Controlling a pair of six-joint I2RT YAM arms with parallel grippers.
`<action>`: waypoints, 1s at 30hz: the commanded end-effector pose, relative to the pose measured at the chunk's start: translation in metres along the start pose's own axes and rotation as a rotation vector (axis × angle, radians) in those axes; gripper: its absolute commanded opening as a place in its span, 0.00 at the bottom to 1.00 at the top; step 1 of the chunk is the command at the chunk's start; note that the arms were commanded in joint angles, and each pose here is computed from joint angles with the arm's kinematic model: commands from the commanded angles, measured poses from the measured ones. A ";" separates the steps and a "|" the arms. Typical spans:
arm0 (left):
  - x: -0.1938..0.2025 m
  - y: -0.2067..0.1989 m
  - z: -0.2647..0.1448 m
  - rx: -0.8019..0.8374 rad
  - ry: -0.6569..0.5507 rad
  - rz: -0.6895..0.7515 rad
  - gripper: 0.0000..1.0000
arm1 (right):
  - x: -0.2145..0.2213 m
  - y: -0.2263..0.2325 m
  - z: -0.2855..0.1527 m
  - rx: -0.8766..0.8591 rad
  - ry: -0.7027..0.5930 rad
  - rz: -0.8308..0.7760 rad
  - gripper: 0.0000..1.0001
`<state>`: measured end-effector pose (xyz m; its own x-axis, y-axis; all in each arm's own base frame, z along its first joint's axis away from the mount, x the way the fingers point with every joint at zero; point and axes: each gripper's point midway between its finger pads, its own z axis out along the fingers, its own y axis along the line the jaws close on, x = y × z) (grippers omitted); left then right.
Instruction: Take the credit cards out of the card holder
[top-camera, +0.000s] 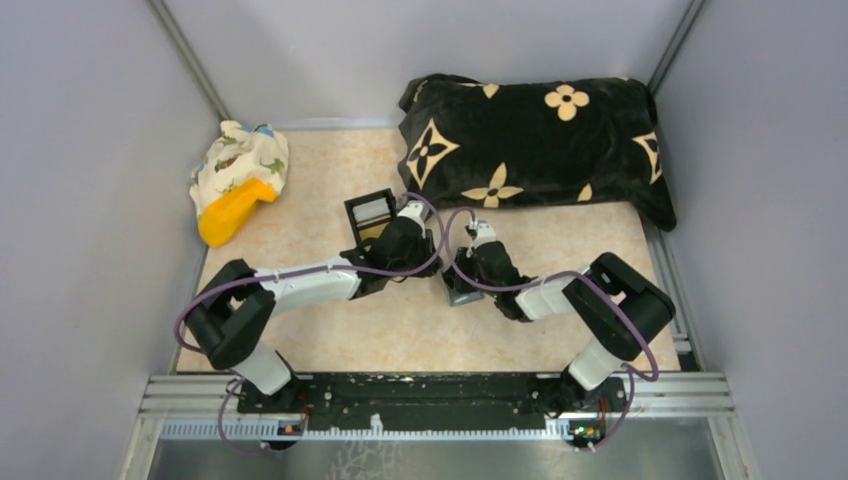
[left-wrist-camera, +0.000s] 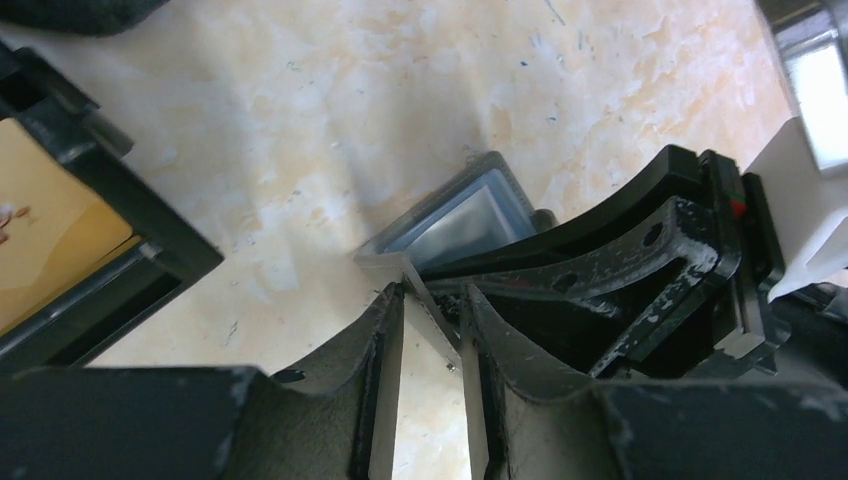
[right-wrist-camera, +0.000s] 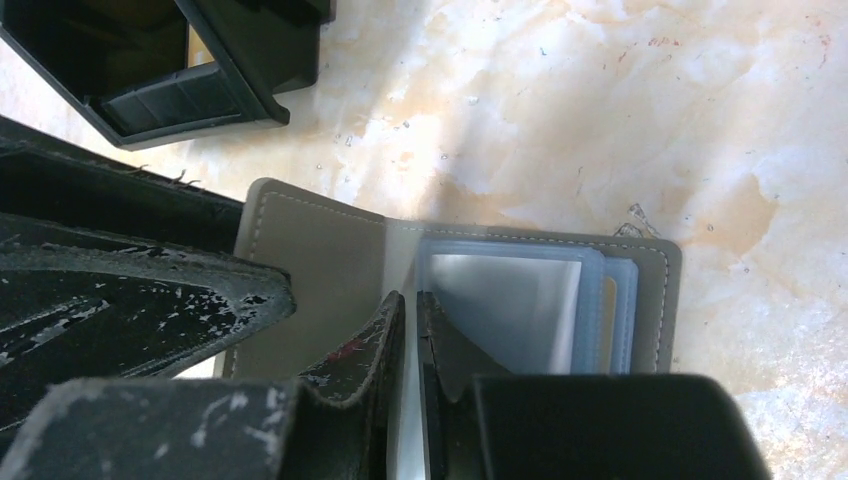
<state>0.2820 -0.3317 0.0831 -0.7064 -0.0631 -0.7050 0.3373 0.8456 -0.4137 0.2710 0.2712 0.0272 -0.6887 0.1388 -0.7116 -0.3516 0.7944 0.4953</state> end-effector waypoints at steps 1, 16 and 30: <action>0.020 0.025 -0.013 -0.100 0.053 0.000 0.32 | 0.014 -0.026 -0.001 0.136 0.058 -0.047 0.10; 0.080 0.069 -0.030 -0.194 0.152 -0.058 0.50 | -0.001 -0.037 -0.001 0.188 0.029 -0.057 0.10; -0.001 -0.001 -0.038 0.021 -0.013 -0.049 0.48 | 0.001 -0.055 -0.003 0.288 0.014 0.007 0.09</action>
<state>0.2410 -0.2864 0.0482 -0.7819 -0.0740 -0.6190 0.2372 0.8829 -0.4052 0.2925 0.2542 0.0269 -0.6526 0.1533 -0.7421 -0.2695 0.8683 0.4164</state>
